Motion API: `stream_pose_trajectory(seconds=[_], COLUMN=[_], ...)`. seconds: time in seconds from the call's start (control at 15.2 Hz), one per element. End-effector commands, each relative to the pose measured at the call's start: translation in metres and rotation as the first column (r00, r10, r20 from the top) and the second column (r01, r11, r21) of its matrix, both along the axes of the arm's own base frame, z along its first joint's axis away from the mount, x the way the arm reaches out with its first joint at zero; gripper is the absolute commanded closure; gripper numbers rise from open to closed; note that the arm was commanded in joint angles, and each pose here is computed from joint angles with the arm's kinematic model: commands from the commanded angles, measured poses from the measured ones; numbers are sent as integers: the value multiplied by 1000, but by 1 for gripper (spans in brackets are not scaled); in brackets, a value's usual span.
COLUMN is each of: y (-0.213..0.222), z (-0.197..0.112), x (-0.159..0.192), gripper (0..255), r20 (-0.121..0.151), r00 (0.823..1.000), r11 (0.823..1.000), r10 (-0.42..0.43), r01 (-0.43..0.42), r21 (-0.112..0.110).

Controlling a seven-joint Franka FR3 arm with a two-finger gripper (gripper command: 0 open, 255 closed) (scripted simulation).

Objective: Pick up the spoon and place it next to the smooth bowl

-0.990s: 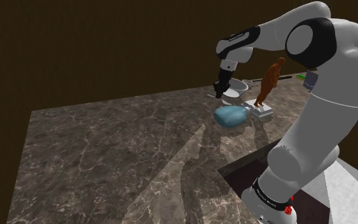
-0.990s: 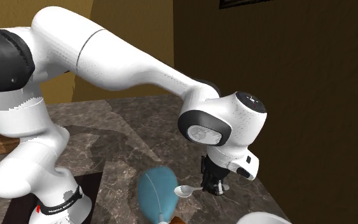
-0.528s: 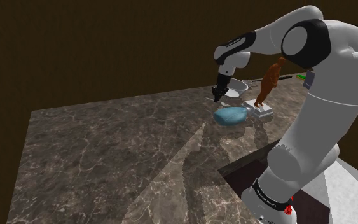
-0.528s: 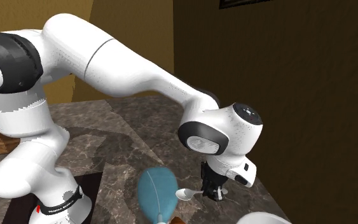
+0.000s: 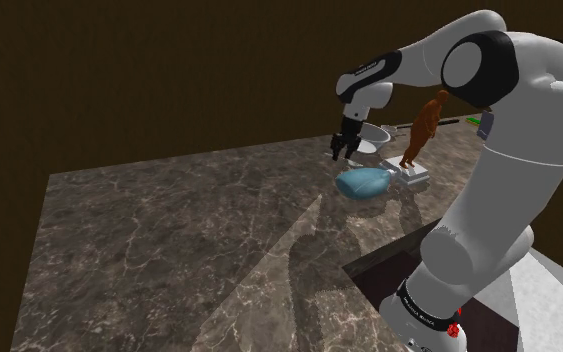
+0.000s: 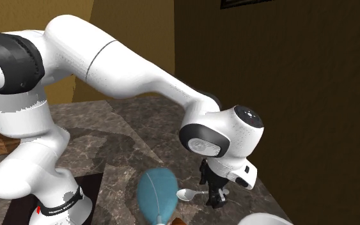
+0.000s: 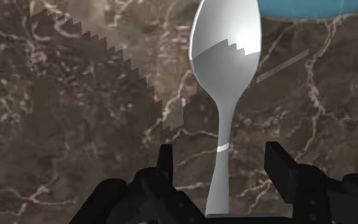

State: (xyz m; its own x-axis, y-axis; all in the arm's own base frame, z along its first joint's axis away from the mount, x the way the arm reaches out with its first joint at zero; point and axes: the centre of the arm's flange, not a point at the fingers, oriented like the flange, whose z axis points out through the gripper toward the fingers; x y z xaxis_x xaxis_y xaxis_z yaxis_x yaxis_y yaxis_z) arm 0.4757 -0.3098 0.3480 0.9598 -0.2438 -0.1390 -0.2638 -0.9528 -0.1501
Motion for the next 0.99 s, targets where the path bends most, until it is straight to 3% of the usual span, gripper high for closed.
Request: stream_pose_trajectory(seconds=[0.0, 0.2, 0.46, 0.92], y=[0, 0, -9, -9], z=[-1, -2, 47, 47], x=[-1, 0, 5, 5], gripper=[0, 0, 0, 0], r20=[-2, -2, -2, -2], r00=[1000, 1000, 1000, 1000], r11=[1000, 1000, 1000, 1000], r10=[-1, -1, -1, -1], r01=[1, 1, 1, 1], r21=[1, 1, 1, 1])
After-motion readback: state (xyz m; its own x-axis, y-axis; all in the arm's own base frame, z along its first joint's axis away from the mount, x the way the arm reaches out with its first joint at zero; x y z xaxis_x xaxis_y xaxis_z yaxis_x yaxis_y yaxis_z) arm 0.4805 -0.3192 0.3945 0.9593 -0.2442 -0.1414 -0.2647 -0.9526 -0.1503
